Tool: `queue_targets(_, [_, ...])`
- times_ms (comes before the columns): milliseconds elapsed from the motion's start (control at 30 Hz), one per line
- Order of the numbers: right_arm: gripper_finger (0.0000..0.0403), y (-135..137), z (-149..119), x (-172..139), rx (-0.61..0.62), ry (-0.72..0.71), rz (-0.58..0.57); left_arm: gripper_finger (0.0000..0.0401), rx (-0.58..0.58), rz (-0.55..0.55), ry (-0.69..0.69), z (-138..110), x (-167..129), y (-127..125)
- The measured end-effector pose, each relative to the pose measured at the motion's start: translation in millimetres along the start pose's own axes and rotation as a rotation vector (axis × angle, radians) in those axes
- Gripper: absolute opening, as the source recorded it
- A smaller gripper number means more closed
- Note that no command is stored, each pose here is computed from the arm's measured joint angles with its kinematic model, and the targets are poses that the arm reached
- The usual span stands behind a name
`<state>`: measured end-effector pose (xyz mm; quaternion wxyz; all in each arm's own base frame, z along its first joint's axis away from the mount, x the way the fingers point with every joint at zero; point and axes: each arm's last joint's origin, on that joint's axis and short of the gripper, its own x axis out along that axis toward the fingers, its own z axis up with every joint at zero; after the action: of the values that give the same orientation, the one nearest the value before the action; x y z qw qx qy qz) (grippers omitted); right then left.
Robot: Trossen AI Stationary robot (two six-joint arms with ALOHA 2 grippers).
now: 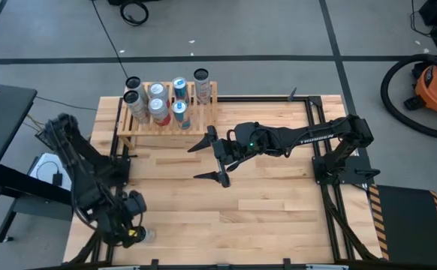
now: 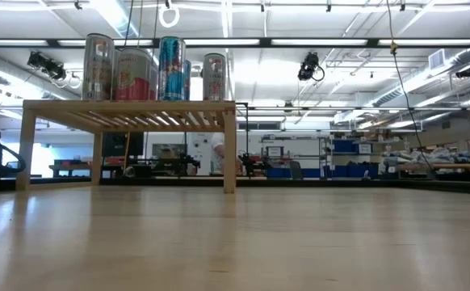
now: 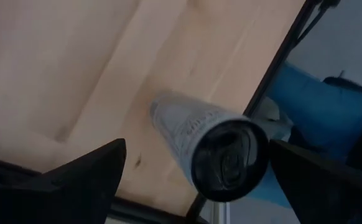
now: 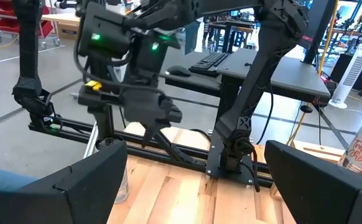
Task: Place canned beverage on shelf
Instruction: Put the white pink soda can on the shelf aligned with the other white pink soda can
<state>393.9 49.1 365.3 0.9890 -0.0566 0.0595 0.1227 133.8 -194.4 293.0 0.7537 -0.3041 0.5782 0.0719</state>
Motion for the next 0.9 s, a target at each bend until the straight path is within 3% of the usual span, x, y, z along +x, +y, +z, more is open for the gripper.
queue_targets(467, [0.039, 0, 0, 0, 0.0, 0.0, 0.0, 0.04, -0.017, -0.06, 0.044, -4, 13, -15])
queue_targets(900, [0.039, 0, 1, 0, -0.001, -0.007, -0.001, 0.04, 0.021, 0.008, 0.045, -6, 32, -19])
